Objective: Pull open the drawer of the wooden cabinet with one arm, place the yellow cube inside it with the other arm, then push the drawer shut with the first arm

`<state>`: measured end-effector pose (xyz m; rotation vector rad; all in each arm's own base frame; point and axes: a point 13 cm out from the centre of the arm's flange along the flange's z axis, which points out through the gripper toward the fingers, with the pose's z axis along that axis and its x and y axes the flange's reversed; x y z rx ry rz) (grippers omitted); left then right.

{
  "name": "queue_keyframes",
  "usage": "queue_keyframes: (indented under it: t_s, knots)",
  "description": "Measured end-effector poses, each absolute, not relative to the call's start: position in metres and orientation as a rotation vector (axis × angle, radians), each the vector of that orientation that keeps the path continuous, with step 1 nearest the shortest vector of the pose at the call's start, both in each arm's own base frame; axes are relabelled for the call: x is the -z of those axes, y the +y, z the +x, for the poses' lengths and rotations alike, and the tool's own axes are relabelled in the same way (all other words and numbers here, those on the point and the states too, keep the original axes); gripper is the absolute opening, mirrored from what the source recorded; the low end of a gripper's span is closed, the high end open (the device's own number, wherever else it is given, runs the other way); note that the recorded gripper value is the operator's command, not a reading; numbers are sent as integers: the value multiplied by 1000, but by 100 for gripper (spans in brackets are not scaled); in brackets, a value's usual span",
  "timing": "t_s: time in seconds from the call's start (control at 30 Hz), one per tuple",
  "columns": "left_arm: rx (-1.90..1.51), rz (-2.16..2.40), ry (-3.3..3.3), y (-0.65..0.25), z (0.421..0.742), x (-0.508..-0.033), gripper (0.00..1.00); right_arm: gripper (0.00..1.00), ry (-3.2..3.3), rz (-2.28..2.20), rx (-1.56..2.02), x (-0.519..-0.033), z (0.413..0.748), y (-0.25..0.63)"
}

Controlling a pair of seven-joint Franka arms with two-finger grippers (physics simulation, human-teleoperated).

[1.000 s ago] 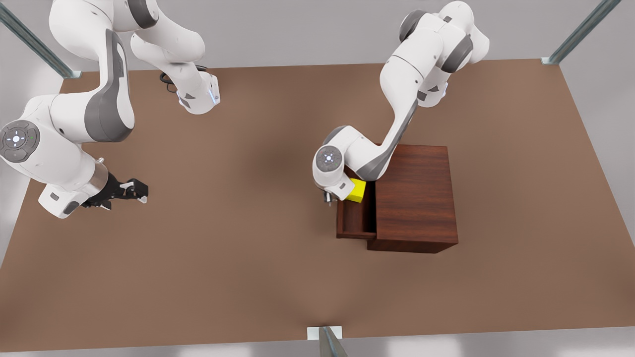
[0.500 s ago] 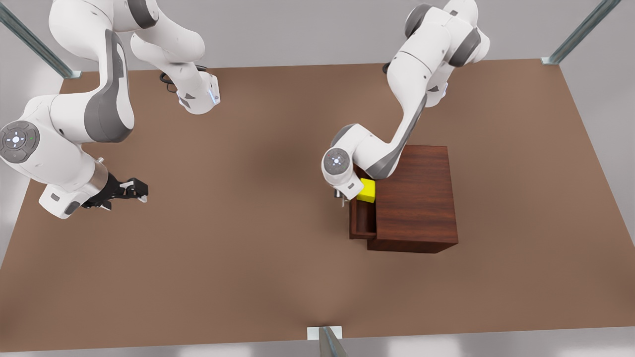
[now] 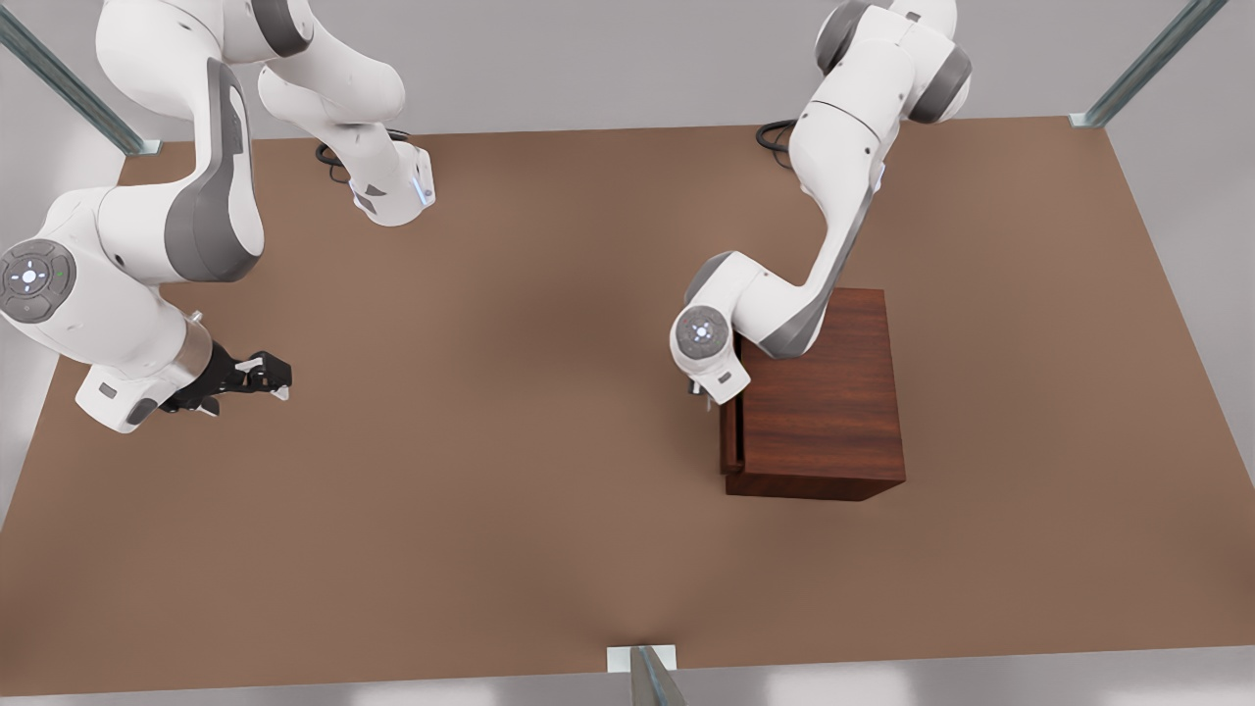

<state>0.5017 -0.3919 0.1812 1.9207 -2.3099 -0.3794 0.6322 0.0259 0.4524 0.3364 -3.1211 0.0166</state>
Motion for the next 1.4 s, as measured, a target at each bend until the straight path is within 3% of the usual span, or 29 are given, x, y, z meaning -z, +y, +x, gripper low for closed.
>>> queue_keyframes:
  t_s: [0.73,0.77,0.8,0.83,0.93,1.03,1.1,1.17,1.23,1.4]
  knots:
    - [402,1792,-2366,-368,509,-185,21,100,-3118,349,-15,-452,632,25]
    - [380,1788,-2367,-373,509,-192,45,100,-3118,349,-15,-452,632,25]
    - [331,1777,-2372,-387,510,-206,95,100,-3118,349,-15,-452,632,25]
    - [264,1757,-2381,-408,510,-225,100,100,-3118,349,-15,-452,632,25]
    - [23,1746,-2392,-436,543,-307,100,100,-3118,347,-15,-451,632,23]
    - [-70,1851,-2350,-284,628,-376,100,100,-3117,348,-15,-451,632,23]
    - [-71,1860,-2391,-177,654,-402,100,100,-3117,348,-14,-451,632,23]
    - [-81,1825,-2512,-101,653,-452,100,100,-3117,349,-15,-451,632,23]
    - [-37,1686,-2684,-83,628,-492,100,100,-3117,349,-15,-451,632,23]
    - [49,1271,-2912,-74,613,-503,100,100,-3111,348,-14,-450,631,23]
